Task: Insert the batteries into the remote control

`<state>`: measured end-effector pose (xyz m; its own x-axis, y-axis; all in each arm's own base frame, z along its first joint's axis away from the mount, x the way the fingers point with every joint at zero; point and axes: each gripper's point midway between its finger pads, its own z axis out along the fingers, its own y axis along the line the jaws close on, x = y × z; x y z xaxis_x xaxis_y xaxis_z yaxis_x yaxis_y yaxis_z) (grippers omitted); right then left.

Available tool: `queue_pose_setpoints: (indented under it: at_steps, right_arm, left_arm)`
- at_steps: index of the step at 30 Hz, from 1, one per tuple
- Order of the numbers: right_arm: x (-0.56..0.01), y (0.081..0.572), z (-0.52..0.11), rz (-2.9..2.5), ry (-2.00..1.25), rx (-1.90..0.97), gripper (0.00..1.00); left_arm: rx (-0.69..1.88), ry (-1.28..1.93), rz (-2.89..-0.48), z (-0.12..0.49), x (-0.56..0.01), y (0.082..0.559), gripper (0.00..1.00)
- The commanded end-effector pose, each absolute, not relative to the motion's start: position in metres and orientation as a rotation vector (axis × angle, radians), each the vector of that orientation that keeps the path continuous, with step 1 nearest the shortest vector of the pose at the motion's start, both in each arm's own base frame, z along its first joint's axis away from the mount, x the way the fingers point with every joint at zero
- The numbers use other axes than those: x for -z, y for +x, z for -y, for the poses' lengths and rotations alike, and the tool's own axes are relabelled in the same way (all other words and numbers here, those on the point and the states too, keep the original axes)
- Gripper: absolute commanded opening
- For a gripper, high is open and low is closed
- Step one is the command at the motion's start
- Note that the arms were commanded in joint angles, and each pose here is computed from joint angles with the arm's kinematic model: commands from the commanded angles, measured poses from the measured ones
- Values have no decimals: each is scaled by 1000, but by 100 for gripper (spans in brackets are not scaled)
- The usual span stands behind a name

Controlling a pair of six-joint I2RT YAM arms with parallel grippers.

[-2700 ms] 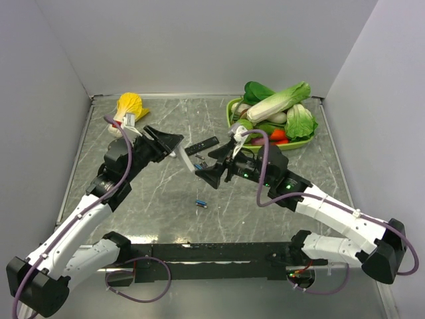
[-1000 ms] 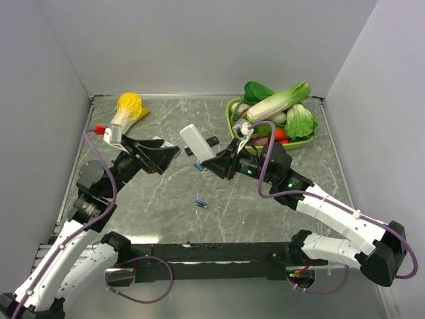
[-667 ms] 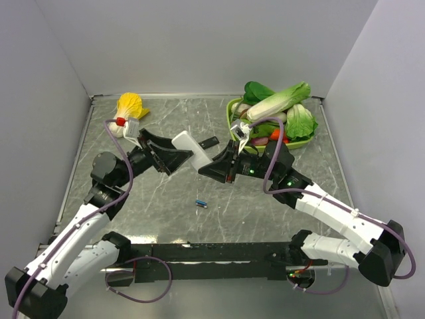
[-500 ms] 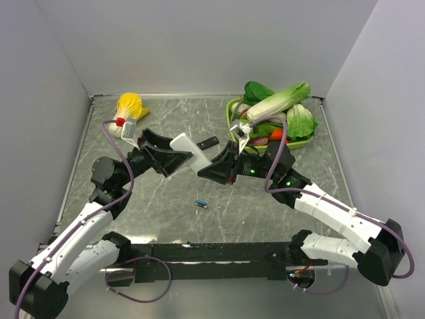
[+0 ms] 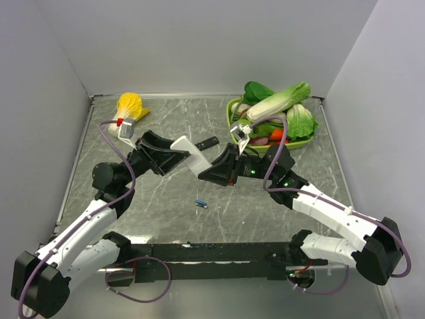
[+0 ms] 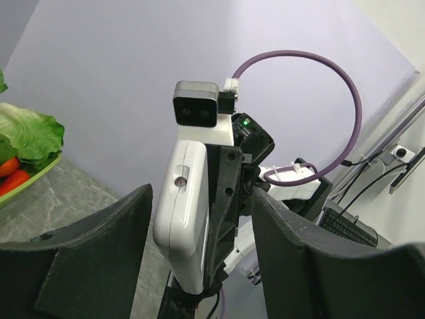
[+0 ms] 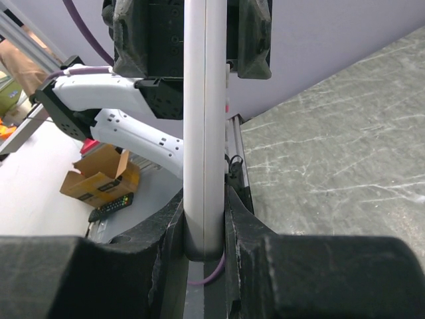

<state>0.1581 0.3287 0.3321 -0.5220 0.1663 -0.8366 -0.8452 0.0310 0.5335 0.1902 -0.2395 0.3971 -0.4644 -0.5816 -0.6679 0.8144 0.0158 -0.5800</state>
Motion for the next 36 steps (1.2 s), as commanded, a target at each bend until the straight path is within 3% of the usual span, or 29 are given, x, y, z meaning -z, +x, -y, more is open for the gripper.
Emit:
queue_pose_setpoints:
  at_steps: [1, 7, 13, 16, 20, 22, 24, 27, 28, 31, 36]
  right_arm:
    - [-348, 157, -329, -1428, -731, -1636, 0]
    - [-350, 160, -335, -1404, -722, -1680, 0]
    - [-349, 165, -341, -1400, -723, -1688, 0]
    - [-345, 168, -343, -1414, -722, -1684, 0]
    - [-336, 175, -344, -1463, -687, -1654, 0]
    - [-332, 179, -343, -1484, -671, -1626, 0]
    - [-326, 187, -342, -1525, -630, -1589, 9]
    - [-324, 195, -340, -1555, -578, -1546, 35]
    - [-325, 196, -340, -1554, -564, -1538, 49]
    - [-318, 208, -339, -1614, -469, -1508, 69]
    - [-310, 211, -340, -1676, -399, -1469, 87]
  left_arm:
    - [1668, 309, -1164, 236, -411, 182, 65]
    - [1683, 248, -1166, 233, -404, 186, 65]
    - [1686, 209, -1171, 233, -401, 191, 54]
    - [1676, 197, -1168, 232, -400, 194, 40]
    - [1625, 166, -1185, 230, -395, 202, 10]
    - [1599, 139, -1214, 228, -390, 206, 2]
    - [1553, 79, -1253, 224, -379, 216, 1]
    - [1494, -22, -1268, 214, -372, 227, 1]
    - [1474, -60, -1301, 211, -364, 231, 1]
    - [1438, -125, -1316, 204, -358, 237, 1]
    - [1409, -138, -1330, 203, -350, 241, 1]
